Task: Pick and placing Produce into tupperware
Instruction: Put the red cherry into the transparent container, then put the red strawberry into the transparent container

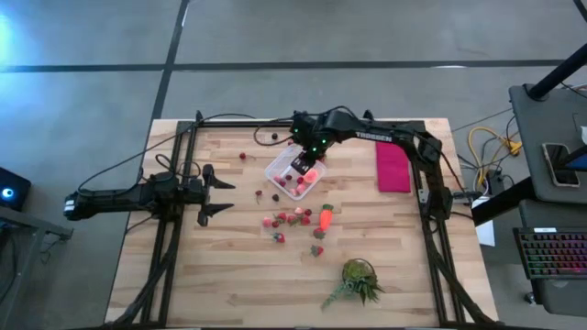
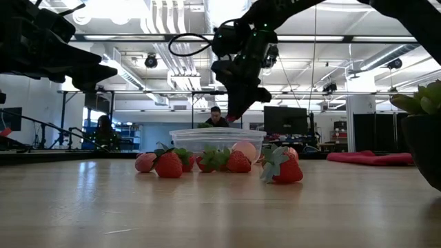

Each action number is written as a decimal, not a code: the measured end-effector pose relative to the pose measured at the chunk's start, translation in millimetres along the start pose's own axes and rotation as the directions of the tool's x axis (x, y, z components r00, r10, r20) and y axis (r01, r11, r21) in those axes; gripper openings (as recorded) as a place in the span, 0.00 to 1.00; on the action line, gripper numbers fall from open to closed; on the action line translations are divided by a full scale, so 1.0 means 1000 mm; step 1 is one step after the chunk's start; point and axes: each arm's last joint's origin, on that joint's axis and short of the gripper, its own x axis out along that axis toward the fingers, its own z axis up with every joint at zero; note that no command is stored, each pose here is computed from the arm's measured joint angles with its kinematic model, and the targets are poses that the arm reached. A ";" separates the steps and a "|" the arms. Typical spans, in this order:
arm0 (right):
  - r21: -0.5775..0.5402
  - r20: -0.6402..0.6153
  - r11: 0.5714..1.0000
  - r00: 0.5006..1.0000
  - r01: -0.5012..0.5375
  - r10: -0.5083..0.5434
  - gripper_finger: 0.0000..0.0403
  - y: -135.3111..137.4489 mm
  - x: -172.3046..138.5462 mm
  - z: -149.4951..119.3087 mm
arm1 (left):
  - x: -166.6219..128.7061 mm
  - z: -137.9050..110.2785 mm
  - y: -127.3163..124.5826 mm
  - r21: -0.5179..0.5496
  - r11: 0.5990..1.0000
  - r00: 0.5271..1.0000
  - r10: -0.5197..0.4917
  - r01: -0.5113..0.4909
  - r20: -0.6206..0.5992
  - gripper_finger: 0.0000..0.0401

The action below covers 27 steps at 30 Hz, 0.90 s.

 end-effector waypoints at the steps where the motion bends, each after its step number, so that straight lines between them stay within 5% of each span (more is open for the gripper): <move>1: 0.006 -0.005 1.000 1.000 0.001 -0.001 0.24 0.002 0.002 -0.001 | 0.000 0.000 0.000 0.000 1.000 1.000 0.000 0.000 0.000 0.64; 12: 0.070 -0.008 0.997 1.000 0.021 -0.020 0.49 0.023 0.017 -0.007 | 0.000 0.000 0.000 0.000 1.000 1.000 0.001 -0.001 0.000 0.64; 27: 0.065 0.012 0.998 1.000 0.008 -0.009 0.50 0.026 0.014 -0.006 | 0.000 0.000 0.000 0.000 1.000 1.000 0.000 0.000 0.000 0.64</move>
